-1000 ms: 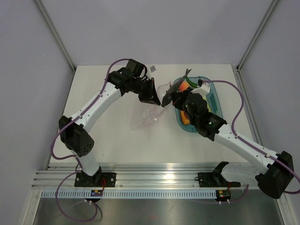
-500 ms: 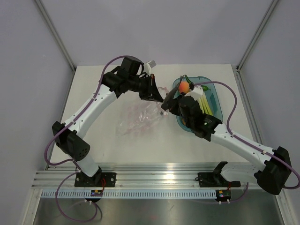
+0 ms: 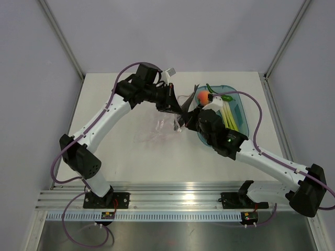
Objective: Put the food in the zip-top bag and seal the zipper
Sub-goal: Place the fake fish in the zipper food storage bag.
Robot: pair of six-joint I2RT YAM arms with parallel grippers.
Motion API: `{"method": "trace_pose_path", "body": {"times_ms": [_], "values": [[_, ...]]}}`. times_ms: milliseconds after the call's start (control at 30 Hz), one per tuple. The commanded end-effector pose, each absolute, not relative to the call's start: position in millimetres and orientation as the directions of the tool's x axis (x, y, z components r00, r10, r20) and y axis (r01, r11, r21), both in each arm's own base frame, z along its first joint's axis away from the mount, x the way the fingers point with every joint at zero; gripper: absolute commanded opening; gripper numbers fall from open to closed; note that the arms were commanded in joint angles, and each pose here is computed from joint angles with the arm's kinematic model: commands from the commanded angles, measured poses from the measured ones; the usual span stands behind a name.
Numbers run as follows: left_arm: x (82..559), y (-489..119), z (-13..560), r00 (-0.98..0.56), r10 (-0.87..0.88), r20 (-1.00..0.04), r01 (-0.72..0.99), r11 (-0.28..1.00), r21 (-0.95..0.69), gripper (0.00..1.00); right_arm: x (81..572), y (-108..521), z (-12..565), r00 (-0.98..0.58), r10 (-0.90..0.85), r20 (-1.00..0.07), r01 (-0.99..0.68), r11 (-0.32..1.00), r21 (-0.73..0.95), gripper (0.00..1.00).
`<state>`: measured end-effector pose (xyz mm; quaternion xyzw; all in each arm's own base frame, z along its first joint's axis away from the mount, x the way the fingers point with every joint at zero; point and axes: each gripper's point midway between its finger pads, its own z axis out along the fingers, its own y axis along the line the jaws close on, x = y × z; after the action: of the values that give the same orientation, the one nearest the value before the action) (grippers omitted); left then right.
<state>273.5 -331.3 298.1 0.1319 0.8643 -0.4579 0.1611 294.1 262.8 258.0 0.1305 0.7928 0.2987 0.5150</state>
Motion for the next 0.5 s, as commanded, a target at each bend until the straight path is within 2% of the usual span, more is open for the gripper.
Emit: {"method": "trace_pose_path", "body": {"times_ms": [0, 100, 233, 467], "values": [[268, -337, 311, -0.866, 0.137, -0.481, 0.486, 0.459, -0.743, 0.0, 292, 274, 280, -0.424, 0.571, -0.703, -0.142, 0.725, 0.674, 0.0], [267, -331, 301, -0.851, 0.154, -0.503, 0.512, 0.459, -0.726, 0.0, 288, 277, 268, -0.455, 0.559, -0.693, -0.144, 0.722, 0.677, 0.0], [263, -336, 305, -0.834, 0.146, -0.532, 0.545, 0.361, -0.756, 0.0, 282, 284, 254, -0.502, 0.526, -0.686, -0.155, 0.726, 0.67, 0.0], [261, -338, 310, -0.803, 0.141, -0.579, 0.594, 0.276, -0.755, 0.0, 272, 285, 245, -0.554, 0.381, -0.74, -0.223, 0.789, 0.573, 0.0]]}}
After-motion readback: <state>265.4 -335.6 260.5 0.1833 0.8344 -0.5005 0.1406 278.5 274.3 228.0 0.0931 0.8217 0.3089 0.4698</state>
